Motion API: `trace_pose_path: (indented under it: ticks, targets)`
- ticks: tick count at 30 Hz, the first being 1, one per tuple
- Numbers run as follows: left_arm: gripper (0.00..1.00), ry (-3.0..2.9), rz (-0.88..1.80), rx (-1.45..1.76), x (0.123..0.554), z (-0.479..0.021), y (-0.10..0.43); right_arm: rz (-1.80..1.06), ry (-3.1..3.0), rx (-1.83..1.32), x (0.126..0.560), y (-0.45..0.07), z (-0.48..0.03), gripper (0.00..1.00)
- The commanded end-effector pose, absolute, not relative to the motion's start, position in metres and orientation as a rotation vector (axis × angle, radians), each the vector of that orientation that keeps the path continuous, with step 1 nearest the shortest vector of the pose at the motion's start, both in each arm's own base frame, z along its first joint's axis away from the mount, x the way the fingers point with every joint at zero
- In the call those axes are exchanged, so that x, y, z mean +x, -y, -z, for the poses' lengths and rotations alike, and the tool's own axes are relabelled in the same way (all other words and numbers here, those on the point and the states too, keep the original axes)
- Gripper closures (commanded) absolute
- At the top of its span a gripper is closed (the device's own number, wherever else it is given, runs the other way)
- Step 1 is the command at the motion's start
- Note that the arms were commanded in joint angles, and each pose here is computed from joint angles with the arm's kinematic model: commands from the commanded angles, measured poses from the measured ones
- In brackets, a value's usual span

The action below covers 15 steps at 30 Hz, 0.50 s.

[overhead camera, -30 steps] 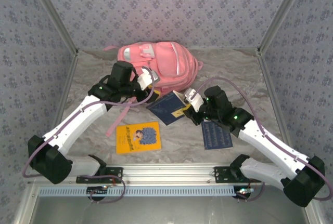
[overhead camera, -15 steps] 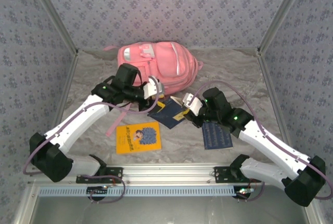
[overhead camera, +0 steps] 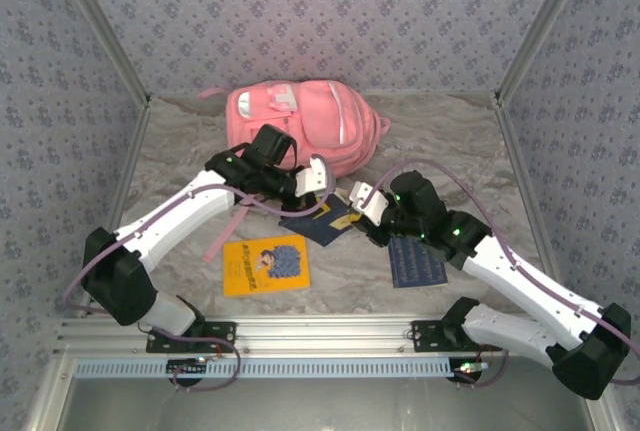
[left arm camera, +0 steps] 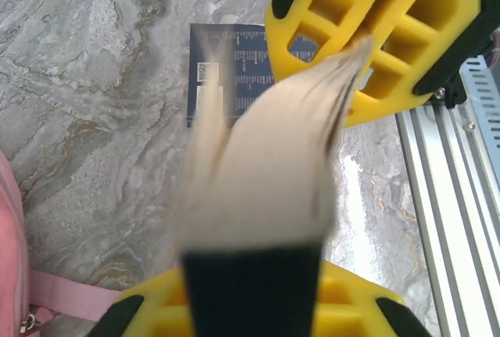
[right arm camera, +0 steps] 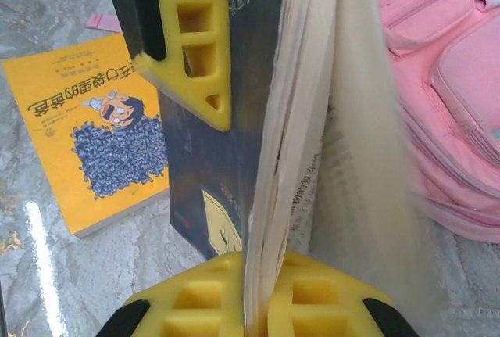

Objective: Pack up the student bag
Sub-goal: Pick up the book from the center of the table.

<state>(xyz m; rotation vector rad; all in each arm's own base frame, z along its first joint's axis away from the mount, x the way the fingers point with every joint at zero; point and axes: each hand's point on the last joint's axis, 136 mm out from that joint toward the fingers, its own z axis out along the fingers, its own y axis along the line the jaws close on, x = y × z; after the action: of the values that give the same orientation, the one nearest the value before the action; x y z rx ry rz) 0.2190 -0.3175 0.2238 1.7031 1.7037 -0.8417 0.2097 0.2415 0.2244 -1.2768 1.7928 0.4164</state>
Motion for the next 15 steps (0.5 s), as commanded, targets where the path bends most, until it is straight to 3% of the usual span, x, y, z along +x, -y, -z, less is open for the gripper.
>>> trace_pose_path:
  ticks: [1, 4, 6, 15]
  targets:
    - [1.00, -1.659, 0.870, 1.727, 0.213, -0.234, 0.318, -0.354, -1.695, -1.203, 0.222, -0.242, -0.260, 0.99]
    - [1.00, -1.652, 0.914, 1.609, 0.223, -0.248, 0.314, -0.312, -1.735, -1.069, 0.232, -0.229, -0.262, 0.58]
    - [1.00, -1.646, 0.988, 1.418, 0.242, -0.270, 0.306, -0.293, -1.727, -0.945, 0.239, -0.218, -0.271, 0.43]
    - [1.00, -1.716, 1.194, 0.278, 0.338, -0.339, 0.258, -0.465, -1.800, -0.362, 0.256, -0.174, -0.303, 0.28]
